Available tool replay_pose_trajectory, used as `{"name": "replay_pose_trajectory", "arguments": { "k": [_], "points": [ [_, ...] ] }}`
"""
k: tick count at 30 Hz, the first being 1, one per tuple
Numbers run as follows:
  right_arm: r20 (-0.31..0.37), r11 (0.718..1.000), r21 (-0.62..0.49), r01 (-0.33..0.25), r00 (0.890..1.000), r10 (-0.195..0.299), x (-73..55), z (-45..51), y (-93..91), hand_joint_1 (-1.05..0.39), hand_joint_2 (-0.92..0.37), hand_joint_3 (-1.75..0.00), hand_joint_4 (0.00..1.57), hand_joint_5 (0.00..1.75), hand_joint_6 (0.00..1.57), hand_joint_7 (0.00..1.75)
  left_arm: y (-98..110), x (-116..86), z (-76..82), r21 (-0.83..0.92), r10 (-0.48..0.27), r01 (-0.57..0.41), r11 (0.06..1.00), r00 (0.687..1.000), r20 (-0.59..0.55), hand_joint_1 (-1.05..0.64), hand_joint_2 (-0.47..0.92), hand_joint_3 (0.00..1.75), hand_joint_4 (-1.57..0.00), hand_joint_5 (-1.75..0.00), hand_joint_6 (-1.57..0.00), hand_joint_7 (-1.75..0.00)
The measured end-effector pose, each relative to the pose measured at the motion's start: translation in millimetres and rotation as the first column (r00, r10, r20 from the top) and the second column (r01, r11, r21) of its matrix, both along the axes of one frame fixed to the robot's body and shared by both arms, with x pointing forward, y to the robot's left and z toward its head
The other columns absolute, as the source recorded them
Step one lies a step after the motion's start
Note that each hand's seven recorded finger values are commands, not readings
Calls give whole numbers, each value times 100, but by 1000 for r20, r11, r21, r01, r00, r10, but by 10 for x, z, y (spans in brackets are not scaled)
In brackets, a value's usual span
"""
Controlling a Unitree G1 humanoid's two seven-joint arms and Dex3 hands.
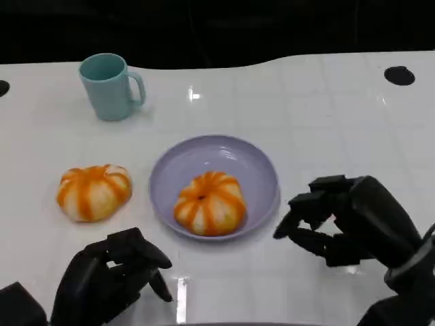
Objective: Grasp the bread from the table and place it into the plate.
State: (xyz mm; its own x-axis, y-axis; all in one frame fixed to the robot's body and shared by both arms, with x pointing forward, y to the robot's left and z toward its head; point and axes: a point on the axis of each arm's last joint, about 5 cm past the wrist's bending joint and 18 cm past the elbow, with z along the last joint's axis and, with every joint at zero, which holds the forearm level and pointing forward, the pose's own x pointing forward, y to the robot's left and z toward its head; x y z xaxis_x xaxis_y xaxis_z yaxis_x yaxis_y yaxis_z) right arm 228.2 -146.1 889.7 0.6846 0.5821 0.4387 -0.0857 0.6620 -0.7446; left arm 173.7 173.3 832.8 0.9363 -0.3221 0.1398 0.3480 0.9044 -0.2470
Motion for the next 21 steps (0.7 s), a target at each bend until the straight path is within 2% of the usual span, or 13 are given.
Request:
{"name": "replay_pose_trajectory", "arguments": {
  "k": [4, 7, 8, 12, 16, 21],
  "points": [
    [-21, 1000, 16, 25, 999, -25, -71, -61, -24, -6, -13, -154, 104, 161, 99, 112, -1, 1, 17, 0, 4, -4, 1000, 1000, 6, -77, 92, 18, -88, -149, -89, -107],
    [-35, 998, 32, 60, 998, -59, -126, -86, -44, -7, -15, -151, 102, 169, 96, 118, -4, 0, 28, 0, 6, -6, 1000, 1000, 8, -75, 92, 19, -86, -150, -88, -108],
    [-40, 997, 39, 72, 997, -70, -144, -94, -45, -8, -17, -150, 100, 172, 91, 128, -4, -1, 31, 0, 6, -6, 1000, 1000, 10, -74, 92, 20, -86, -151, -87, -109],
    [-64, 992, 53, 114, 992, -111, -229, -111, -48, -8, -20, -148, 99, 174, 82, 145, -5, -13, 34, -1, 6, -6, 1000, 1000, 5, -74, 92, 20, -84, -152, -86, -110],
    [-99, 986, 63, 151, 985, -145, -284, -103, -84, -7, -22, -148, 97, 175, 77, 149, -4, -14, 44, -2, 6, -6, 1000, 1000, 2, -72, 92, 21, -82, -155, -83, -113],
    [-156, 986, 64, 155, 977, -144, -368, -108, -114, -5, -24, -145, 95, 175, 75, 149, -4, -15, 51, -1, 6, -6, 1000, 1000, 6, -71, 92, 23, -79, -157, -80, -116]
  ]
}}
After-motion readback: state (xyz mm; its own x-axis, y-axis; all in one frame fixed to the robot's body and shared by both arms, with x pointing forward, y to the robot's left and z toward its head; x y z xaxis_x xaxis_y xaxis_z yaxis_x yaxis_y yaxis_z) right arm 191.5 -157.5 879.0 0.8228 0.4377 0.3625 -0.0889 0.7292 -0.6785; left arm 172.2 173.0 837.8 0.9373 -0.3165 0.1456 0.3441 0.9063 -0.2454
